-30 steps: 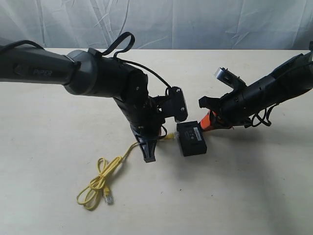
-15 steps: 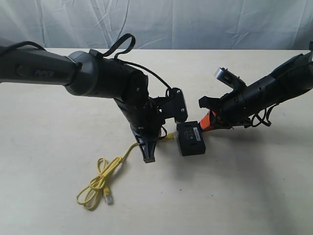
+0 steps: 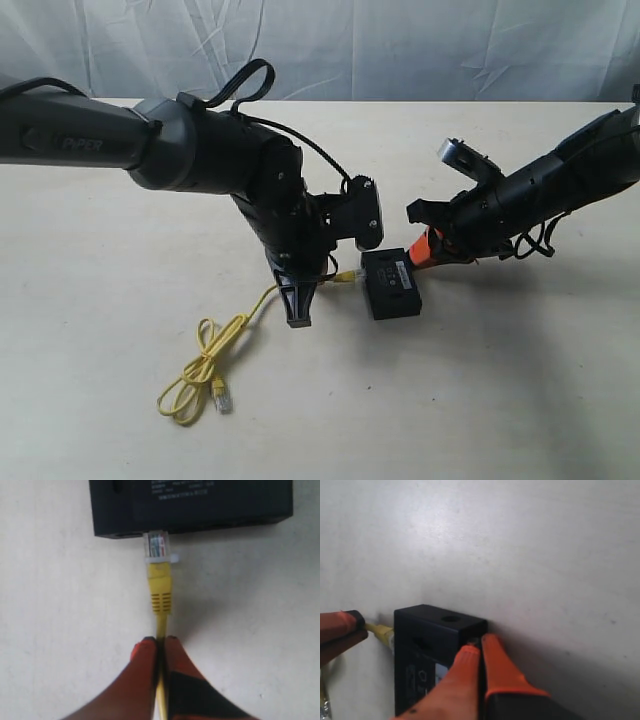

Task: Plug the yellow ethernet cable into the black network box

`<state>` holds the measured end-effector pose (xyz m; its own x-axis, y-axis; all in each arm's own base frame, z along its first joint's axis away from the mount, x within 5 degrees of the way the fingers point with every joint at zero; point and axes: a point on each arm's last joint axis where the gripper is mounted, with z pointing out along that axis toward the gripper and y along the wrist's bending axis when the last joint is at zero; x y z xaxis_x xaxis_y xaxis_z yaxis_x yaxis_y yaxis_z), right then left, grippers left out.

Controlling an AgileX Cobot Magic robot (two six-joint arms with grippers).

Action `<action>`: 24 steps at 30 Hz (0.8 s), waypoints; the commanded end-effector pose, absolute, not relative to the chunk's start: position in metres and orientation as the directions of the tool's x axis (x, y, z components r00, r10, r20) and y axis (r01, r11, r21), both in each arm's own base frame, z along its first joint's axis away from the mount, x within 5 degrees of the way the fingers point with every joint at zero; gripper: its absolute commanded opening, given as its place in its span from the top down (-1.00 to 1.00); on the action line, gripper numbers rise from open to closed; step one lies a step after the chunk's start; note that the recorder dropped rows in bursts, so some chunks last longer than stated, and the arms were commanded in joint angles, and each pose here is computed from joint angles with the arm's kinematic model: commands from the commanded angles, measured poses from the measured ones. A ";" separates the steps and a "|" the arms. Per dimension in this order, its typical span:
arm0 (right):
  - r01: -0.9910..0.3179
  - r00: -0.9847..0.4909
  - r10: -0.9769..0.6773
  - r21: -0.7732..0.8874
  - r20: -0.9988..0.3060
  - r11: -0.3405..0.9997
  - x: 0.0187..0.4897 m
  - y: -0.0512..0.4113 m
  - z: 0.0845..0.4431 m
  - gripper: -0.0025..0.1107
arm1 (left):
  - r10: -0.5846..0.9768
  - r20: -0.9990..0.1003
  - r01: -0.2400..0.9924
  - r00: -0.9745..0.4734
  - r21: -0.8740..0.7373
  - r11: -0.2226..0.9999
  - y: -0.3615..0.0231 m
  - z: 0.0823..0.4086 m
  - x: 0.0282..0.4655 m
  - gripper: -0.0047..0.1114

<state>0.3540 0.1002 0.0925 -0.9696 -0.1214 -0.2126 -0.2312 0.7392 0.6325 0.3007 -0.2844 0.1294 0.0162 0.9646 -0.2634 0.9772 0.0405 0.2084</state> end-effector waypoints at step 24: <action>-0.280 -0.959 -0.170 0.662 -0.227 0.695 0.351 0.105 0.096 0.97 | 0.944 -0.329 0.969 0.003 0.235 0.079 -0.290 0.138 0.304 0.92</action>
